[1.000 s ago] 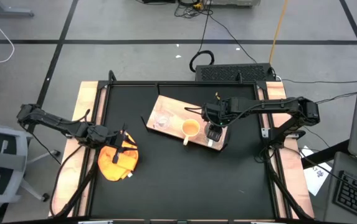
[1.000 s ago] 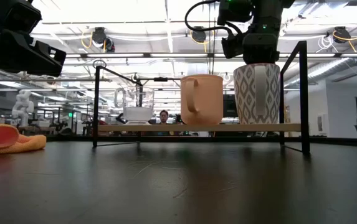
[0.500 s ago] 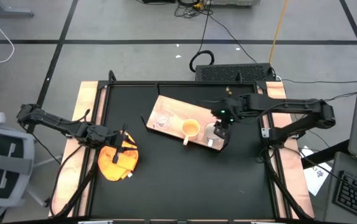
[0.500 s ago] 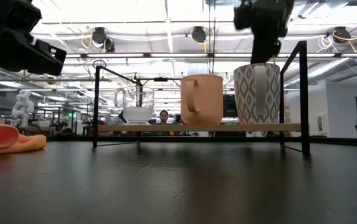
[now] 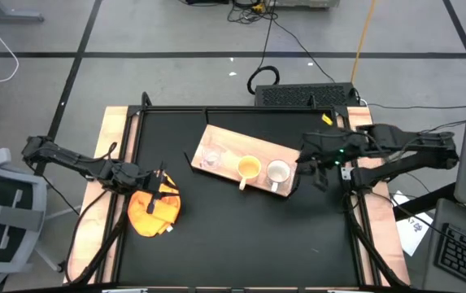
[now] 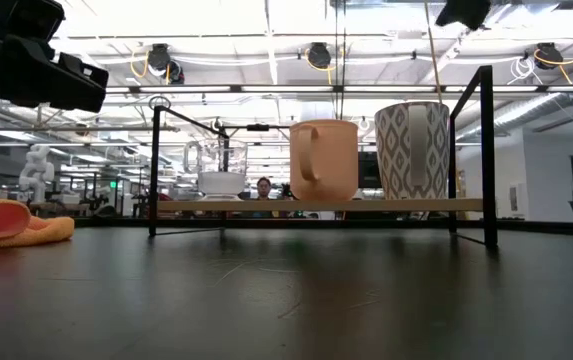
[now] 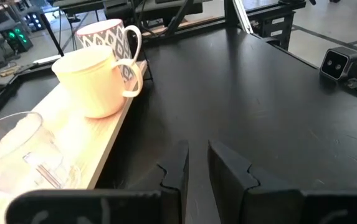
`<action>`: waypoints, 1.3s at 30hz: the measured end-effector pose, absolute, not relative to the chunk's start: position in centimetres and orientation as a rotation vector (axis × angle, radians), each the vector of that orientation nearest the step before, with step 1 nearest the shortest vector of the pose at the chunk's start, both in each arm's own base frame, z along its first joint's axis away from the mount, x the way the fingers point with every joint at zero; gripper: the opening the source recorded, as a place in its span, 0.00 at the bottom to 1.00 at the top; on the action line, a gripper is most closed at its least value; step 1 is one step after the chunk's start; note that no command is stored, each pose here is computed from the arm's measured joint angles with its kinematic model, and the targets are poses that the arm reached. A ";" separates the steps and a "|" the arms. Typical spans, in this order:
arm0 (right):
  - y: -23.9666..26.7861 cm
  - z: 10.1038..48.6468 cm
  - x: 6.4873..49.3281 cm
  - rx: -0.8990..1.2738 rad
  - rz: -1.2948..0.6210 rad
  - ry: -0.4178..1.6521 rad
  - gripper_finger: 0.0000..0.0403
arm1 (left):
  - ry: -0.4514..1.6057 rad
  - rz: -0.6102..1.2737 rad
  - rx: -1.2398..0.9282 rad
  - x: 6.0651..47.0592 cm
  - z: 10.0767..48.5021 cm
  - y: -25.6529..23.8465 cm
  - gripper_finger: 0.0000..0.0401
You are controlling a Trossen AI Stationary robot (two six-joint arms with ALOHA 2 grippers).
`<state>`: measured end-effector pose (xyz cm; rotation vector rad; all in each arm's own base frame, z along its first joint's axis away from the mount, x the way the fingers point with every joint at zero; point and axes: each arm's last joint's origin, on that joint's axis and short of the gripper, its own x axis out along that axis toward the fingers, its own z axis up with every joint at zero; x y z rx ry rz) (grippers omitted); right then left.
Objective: Stack small to large cups/mugs on shelf
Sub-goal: Return to Home Position
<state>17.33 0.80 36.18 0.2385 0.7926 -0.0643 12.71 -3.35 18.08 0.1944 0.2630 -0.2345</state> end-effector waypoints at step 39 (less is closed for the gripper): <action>3.2 23.9 12.1 0.083 0.196 0.333 0.00 | 0.167 -0.203 0.180 12.9 19.0 -3.4 0.00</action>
